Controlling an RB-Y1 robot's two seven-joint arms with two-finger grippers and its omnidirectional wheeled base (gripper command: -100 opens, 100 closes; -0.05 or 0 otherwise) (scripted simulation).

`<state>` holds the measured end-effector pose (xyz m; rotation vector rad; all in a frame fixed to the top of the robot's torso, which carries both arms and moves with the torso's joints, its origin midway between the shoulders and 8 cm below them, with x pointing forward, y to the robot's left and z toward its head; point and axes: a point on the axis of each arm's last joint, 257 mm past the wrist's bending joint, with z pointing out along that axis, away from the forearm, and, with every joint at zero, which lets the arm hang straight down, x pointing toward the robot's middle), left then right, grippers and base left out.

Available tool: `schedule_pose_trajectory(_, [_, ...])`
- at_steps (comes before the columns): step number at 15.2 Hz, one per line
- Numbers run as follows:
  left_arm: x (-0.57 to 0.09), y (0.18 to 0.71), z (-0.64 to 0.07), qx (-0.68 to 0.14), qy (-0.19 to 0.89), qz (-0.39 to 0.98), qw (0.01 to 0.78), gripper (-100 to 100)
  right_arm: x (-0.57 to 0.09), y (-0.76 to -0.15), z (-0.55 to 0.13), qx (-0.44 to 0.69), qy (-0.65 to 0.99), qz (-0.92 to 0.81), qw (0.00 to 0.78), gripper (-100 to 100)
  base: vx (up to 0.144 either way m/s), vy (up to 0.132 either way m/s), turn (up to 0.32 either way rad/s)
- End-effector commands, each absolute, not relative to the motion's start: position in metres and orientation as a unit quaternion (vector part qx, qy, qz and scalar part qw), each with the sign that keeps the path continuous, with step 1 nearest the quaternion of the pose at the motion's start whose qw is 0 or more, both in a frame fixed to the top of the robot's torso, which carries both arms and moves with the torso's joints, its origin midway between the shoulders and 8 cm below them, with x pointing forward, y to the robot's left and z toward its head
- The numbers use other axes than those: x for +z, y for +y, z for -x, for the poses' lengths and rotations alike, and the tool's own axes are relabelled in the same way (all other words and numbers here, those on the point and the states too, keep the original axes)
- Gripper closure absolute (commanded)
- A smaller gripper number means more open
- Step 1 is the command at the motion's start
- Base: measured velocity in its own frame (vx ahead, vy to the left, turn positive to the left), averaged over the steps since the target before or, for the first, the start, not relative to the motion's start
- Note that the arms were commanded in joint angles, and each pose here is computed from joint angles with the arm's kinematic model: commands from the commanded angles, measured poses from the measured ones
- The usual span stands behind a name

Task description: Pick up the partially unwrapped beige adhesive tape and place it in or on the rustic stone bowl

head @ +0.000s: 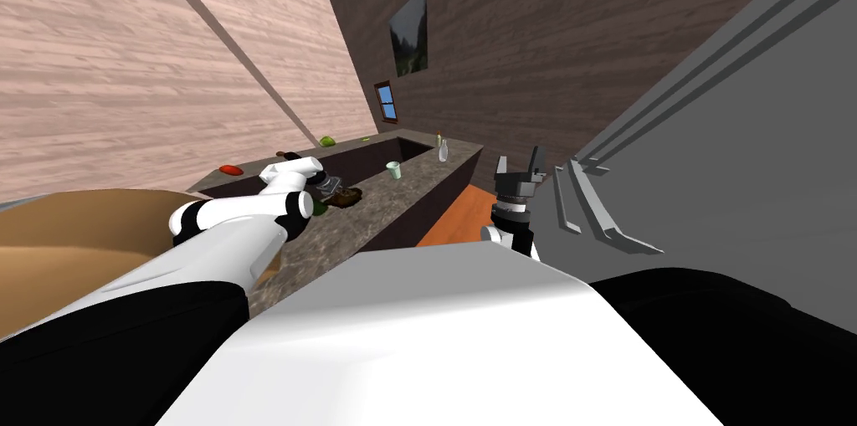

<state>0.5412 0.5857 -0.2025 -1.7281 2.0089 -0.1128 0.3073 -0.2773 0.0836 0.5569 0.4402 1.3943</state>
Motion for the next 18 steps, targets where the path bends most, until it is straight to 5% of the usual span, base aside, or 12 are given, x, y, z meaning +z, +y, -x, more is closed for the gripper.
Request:
schedule_pose_trajectory(1, [-0.198, 0.603, -0.532, -0.033, 0.734, 0.632, 0.248, 100, 0.084, -0.277, -0.307, 0.628, 0.198, -0.251, 0.709, 0, 0.024, 0.033, -0.138])
schedule_pose_trajectory(10, [-0.194, 0.631, -0.515, -0.017, 0.731, 0.634, 0.254, 100, 0.084, -0.277, -0.307, 0.628, 0.198, -0.251, 0.709, 0, -0.007, 0.011, -0.035])
schedule_pose_trajectory(11, [-0.194, 0.632, -0.514, -0.016, 0.731, 0.633, 0.254, -100, 0.084, -0.277, -0.307, 0.628, 0.198, -0.251, 0.709, 0, 0.0, 0.0, 0.0])
schedule_pose_trajectory(18, [-0.18, 0.639, -0.505, -0.015, 0.731, 0.637, 0.245, -100, 0.084, -0.277, -0.307, 0.628, 0.198, -0.251, 0.709, 0, 0.01, -0.011, 0.004])
